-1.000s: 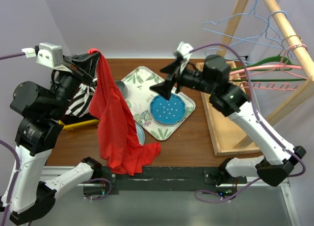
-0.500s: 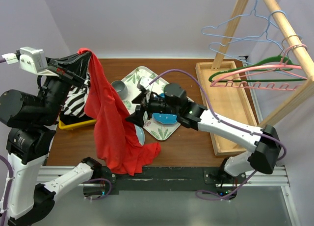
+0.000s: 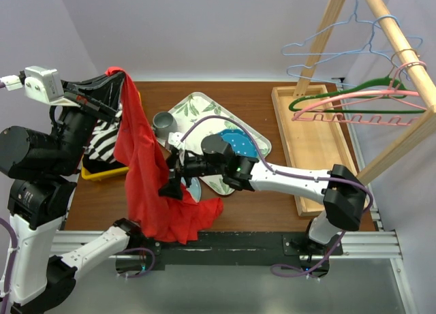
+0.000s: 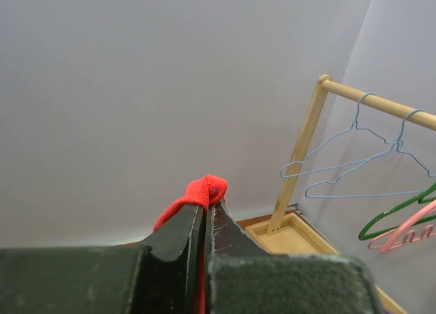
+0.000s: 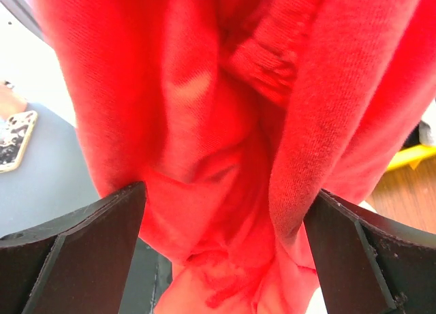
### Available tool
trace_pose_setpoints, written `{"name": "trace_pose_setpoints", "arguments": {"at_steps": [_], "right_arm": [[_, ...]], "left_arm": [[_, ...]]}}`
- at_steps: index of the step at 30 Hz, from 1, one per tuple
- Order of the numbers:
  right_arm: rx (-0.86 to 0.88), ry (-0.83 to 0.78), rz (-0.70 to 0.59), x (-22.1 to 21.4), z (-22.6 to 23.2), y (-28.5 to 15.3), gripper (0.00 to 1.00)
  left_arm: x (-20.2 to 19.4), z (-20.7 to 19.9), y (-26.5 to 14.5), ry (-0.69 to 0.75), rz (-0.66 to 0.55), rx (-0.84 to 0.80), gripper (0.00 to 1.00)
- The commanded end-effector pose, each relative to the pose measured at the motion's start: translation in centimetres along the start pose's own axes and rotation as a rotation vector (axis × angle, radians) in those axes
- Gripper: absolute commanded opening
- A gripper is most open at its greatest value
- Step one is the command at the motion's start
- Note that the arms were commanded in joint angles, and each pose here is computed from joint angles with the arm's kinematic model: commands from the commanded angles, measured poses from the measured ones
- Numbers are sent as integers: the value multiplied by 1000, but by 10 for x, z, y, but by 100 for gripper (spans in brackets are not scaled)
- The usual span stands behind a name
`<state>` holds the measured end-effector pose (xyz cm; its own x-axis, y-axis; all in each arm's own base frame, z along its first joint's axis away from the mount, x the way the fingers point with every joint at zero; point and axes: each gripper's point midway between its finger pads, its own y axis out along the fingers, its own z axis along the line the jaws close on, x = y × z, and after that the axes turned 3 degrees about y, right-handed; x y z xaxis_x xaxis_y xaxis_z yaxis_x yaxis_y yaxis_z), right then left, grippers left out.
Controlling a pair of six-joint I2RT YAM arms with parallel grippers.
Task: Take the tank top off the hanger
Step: Place the tank top in the bin.
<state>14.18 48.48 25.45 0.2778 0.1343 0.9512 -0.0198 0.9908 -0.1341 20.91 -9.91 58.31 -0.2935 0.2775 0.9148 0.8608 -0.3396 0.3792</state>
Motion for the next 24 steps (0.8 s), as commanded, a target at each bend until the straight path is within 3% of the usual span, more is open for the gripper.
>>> {"name": "trace_pose_setpoints", "arguments": {"at_steps": [1, 10, 15, 16, 18, 19, 20, 21, 22, 23, 24], "right_arm": [[109, -9, -29, 10, 19, 2, 99], [174, -49, -9, -3, 37, -9, 99], [-5, 4, -60, 9, 23, 20, 99], [-109, 23, -39, -1, 4, 27, 98], [-192, 12, -32, 2, -7, 34, 86], [-249, 17, 2, -6, -17, 32, 74], [-361, 10, -10, 0, -35, 23, 35], [-422, 6, -15, 7, -41, 15, 20], [-494, 3, 33, 4, -48, -2, 11], [-569, -16, -20, 35, -49, -29, 0], [-589, -35, -42, 53, -43, -46, 0]], "left_arm": [[14, 2, 0, 11, -55, 11, 0], [6, 4, 3, 32, -34, 17, 0], [5, 1, 4, 14, -39, 5, 0], [4, 1, 4, 12, -38, 5, 0], [3, 1, 3, 12, -35, 6, 0], [4, 2, 2, 18, -35, 6, 0], [4, 3, 1, 24, -32, 14, 0], [2, 5, -2, 34, -16, 21, 0], [5, 9, -4, 67, -12, 34, 0], [1, 15, -5, 85, 8, 66, 0], [-8, 21, -9, 105, 50, 93, 0]]}}
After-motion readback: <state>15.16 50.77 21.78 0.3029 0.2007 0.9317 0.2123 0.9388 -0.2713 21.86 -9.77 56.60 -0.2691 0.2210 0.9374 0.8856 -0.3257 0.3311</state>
